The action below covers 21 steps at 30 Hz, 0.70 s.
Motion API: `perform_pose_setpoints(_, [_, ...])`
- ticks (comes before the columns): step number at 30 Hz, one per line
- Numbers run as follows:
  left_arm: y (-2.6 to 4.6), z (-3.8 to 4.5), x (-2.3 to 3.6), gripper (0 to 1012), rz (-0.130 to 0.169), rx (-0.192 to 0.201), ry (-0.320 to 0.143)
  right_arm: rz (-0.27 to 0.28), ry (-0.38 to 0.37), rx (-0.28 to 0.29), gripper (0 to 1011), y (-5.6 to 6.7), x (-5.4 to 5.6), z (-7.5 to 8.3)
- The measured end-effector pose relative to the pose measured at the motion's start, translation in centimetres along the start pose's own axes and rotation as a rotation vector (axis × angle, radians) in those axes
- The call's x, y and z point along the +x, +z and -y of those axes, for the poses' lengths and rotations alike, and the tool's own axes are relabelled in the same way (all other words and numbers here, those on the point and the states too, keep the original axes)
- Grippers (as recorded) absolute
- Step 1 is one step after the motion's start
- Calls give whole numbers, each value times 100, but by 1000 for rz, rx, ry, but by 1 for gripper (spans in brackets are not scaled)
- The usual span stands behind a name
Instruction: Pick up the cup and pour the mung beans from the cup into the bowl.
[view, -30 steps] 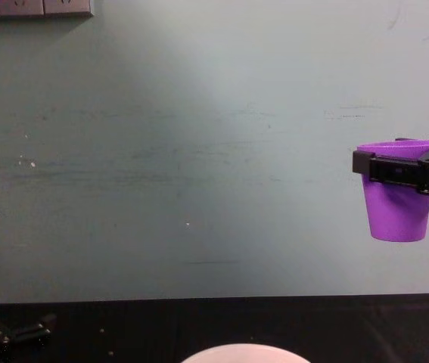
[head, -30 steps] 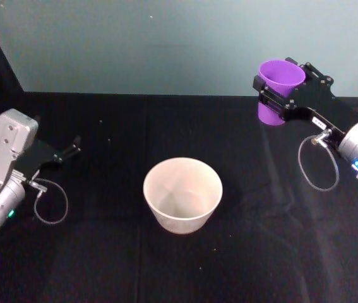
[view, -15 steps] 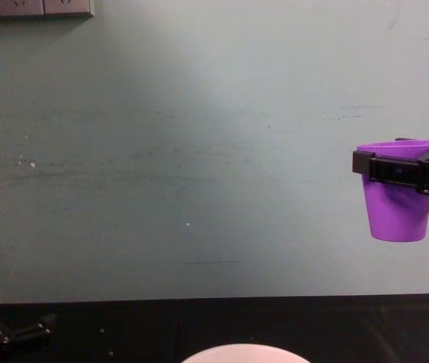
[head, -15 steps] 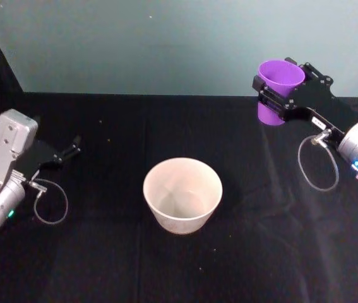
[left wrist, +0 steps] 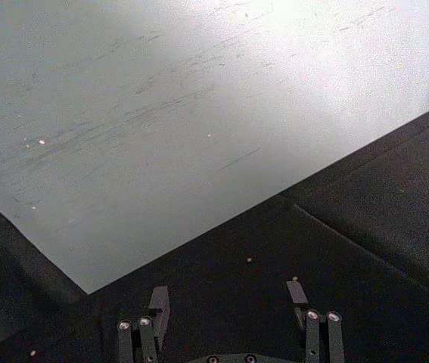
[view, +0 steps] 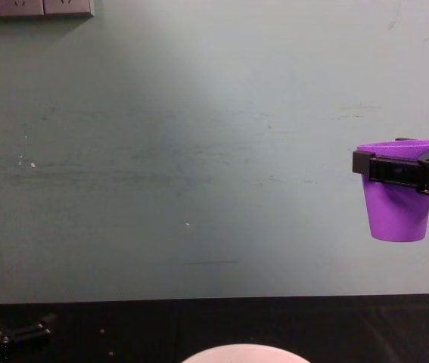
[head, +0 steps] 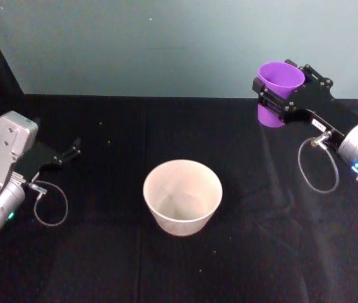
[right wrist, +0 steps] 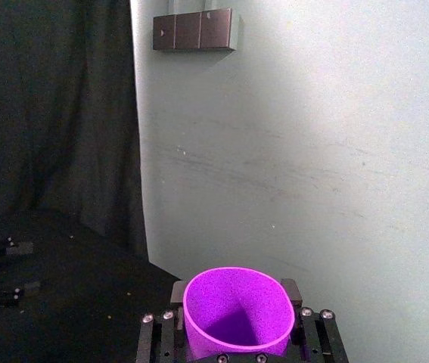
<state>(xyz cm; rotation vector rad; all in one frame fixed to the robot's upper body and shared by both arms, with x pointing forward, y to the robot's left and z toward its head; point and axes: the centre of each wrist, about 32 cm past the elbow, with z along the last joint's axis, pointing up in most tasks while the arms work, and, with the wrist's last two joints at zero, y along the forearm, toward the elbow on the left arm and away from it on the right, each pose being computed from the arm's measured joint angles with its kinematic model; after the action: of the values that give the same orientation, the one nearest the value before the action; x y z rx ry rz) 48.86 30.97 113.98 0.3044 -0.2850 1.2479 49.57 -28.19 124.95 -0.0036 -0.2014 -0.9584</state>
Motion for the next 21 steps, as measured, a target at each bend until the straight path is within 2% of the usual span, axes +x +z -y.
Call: perform_pose_setpoints(21, [0, 0, 0, 1011, 0, 0, 0, 0, 0, 0, 756, 0, 0, 0])
